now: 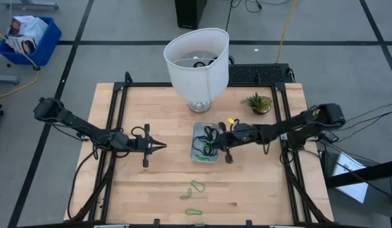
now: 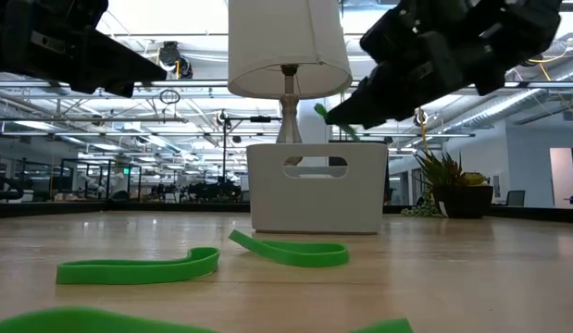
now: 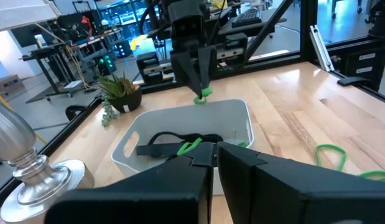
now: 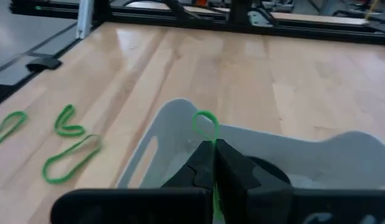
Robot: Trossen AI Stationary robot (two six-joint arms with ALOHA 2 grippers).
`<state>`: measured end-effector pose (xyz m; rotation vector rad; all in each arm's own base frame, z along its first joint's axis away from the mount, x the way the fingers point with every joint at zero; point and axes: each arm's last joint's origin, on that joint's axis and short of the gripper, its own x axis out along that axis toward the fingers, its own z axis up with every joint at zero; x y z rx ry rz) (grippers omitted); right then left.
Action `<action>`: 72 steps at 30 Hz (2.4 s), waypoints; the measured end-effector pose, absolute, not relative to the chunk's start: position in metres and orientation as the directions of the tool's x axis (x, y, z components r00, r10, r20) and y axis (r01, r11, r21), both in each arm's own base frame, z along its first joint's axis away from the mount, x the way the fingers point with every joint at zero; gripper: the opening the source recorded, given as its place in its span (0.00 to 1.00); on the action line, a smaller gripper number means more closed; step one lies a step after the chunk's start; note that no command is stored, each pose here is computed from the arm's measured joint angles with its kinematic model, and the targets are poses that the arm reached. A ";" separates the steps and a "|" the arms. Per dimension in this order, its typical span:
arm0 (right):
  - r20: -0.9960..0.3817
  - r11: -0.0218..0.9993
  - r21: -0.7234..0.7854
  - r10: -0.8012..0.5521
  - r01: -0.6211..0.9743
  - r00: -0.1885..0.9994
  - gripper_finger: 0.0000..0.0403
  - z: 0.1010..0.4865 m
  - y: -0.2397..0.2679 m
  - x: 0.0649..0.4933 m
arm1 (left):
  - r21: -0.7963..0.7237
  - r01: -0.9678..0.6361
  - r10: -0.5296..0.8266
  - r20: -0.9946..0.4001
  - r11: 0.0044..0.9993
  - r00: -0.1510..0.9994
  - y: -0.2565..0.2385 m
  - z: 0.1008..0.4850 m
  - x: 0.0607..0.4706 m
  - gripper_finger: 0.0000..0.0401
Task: Pick and place rubber bands into bin
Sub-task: Put the green rubber band into the gray bin
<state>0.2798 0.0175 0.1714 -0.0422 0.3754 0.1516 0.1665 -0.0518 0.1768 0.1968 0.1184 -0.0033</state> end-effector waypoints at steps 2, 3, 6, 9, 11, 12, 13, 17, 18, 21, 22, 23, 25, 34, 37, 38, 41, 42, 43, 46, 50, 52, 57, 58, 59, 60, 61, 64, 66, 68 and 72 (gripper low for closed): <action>-0.367 0.985 -0.006 0.156 -0.171 0.917 0.00 0.169 0.016 0.285 | 0.196 0.015 0.009 -0.121 0.980 0.993 -0.052 0.176 0.166 0.08; -0.367 0.983 0.000 0.168 -0.181 0.915 0.00 0.169 0.015 0.288 | 0.197 0.016 0.009 -0.122 0.980 0.992 -0.052 0.176 0.166 0.08; -0.385 0.984 0.001 0.162 -0.176 0.908 0.01 0.164 0.013 0.290 | 0.197 0.016 0.009 -0.124 0.980 0.992 -0.052 0.176 0.166 0.08; -0.395 0.986 0.008 0.157 -0.168 0.905 0.08 0.163 0.013 0.290 | 0.199 0.017 0.009 -0.126 0.980 0.992 -0.052 0.176 0.166 0.08; -0.397 0.987 0.025 0.155 -0.158 0.905 0.15 0.163 0.013 0.290 | 0.200 0.017 0.009 -0.131 0.980 0.991 -0.052 0.175 0.166 0.08; -0.394 0.988 0.030 0.148 -0.149 0.907 0.20 0.164 0.013 0.290 | 0.200 0.017 0.009 -0.130 0.980 0.992 -0.052 0.175 0.166 0.08; -0.390 0.991 0.028 0.132 -0.132 0.911 0.24 0.164 0.012 0.290 | 0.200 0.017 0.009 -0.130 0.980 0.991 -0.052 0.175 0.166 0.08; -0.388 0.994 0.023 0.108 -0.108 0.915 0.38 0.165 0.012 0.290 | 0.200 0.017 0.009 -0.130 0.980 0.991 -0.052 0.175 0.166 0.08; -0.386 0.994 0.023 0.108 -0.108 0.916 0.41 0.166 0.012 0.290 | 0.200 0.017 0.009 -0.130 0.980 0.991 -0.052 0.175 0.166 0.08; -0.354 0.994 0.018 0.104 -0.105 0.929 0.45 0.176 0.012 0.287 | 0.200 0.017 0.009 -0.130 0.980 0.991 -0.052 0.175 0.166 0.08; -0.344 0.994 0.017 0.106 -0.107 0.933 0.46 0.181 0.012 0.284 | 0.200 0.017 0.009 -0.131 0.980 0.991 -0.052 0.175 0.166 0.08; -0.335 0.994 0.016 0.107 -0.108 0.936 0.45 0.187 0.012 0.282 | 0.200 0.017 0.009 -0.131 0.980 0.991 -0.052 0.175 0.166 0.08; -0.320 0.993 0.000 0.113 -0.119 0.941 0.42 0.201 0.012 0.273 | 0.202 0.018 0.009 -0.136 0.979 0.991 -0.052 0.175 0.166 0.08; -0.202 0.980 -0.115 0.139 -0.165 0.969 0.02 0.248 0.011 0.217 | 0.206 0.021 0.010 -0.151 0.978 0.988 -0.052 0.173 0.166 0.08; -0.147 0.983 -0.100 0.140 -0.155 0.979 0.03 0.243 0.011 0.199 | 0.200 0.021 0.010 -0.151 0.979 0.988 -0.052 0.173 0.166 0.08; -0.136 0.984 -0.098 0.133 -0.147 0.982 0.02 0.239 0.012 0.194 | 0.200 0.021 0.010 -0.151 0.980 0.989 -0.052 0.173 0.166 0.08; -0.101 0.983 -0.106 0.142 -0.152 0.985 0.00 0.226 0.014 0.182 | 0.200 0.021 0.010 -0.151 0.979 0.988 -0.052 0.173 0.166 0.08; -0.085 0.982 -0.108 0.149 -0.158 0.985 0.01 0.221 0.015 0.179 | 0.200 0.021 0.010 -0.151 0.980 0.988 -0.052 0.173 0.166 0.08; -0.064 0.981 -0.111 0.155 -0.162 0.986 0.01 0.217 0.016 0.175 | 0.201 0.021 0.010 -0.151 0.979 0.988 -0.052 0.173 0.166 0.08; -0.006 0.976 -0.133 0.171 -0.170 0.985 0.00 0.203 0.018 0.163 | 0.203 0.021 0.010 -0.151 0.979 0.988 -0.052 0.173 0.166 0.08; 0.044 0.982 -0.122 0.149 -0.143 0.988 0.00 0.187 0.013 0.147 | 0.205 0.022 0.011 -0.158 0.978 0.987 -0.052 0.173 0.166 0.08; 0.050 0.988 -0.099 0.127 -0.121 0.991 0.00 0.183 0.010 0.141 | 0.207 0.023 0.011 -0.163 0.978 0.987 -0.051 0.172 0.166 0.08; 0.077 0.988 -0.106 0.125 -0.116 0.989 0.00 0.185 0.008 0.131 | 0.202 0.025 0.012 -0.181 0.979 0.983 -0.051 0.170 0.166 0.08; 0.088 0.986 -0.113 0.132 -0.122 0.987 0.00 0.186 0.009 0.129 | 0.197 0.024 0.013 -0.185 0.980 0.983 -0.051 0.170 0.165 0.08; 0.099 0.985 -0.119 0.139 -0.127 0.985 0.00 0.188 0.010 0.127 | 0.196 0.025 0.013 -0.189 0.980 0.982 -0.051 0.169 0.165 0.08; 0.108 0.983 -0.122 0.149 -0.136 0.983 0.00 0.189 0.011 0.126 | 0.196 0.025 0.013 -0.193 0.980 0.981 -0.051 0.169 0.165 0.08; 0.114 0.981 -0.124 0.161 -0.147 0.980 0.00 0.189 0.013 0.125 | 0.197 0.026 0.013 -0.195 0.980 0.981 -0.051 0.169 0.165 0.08; 0.118 0.976 -0.137 0.188 -0.172 0.975 0.00 0.189 0.018 0.124 | 0.199 0.027 0.014 -0.203 0.980 0.979 -0.051 0.168 0.165 0.08; 0.113 0.976 -0.148 0.180 -0.163 0.977 0.00 0.185 0.020 0.123 | 0.192 0.026 0.014 -0.208 0.981 0.978 -0.051 0.168 0.165 0.08; 0.125 0.974 -0.162 0.178 -0.157 0.976 0.00 0.184 0.022 0.122 | 0.180 0.025 0.015 -0.219 0.983 0.976 -0.051 0.167 0.165 0.08; 0.152 0.965 -0.208 0.191 -0.158 0.970 0.00 0.186 0.024 0.121 | 0.181 0.020 0.029 -0.262 0.983 0.965 -0.049 0.162 0.164 0.08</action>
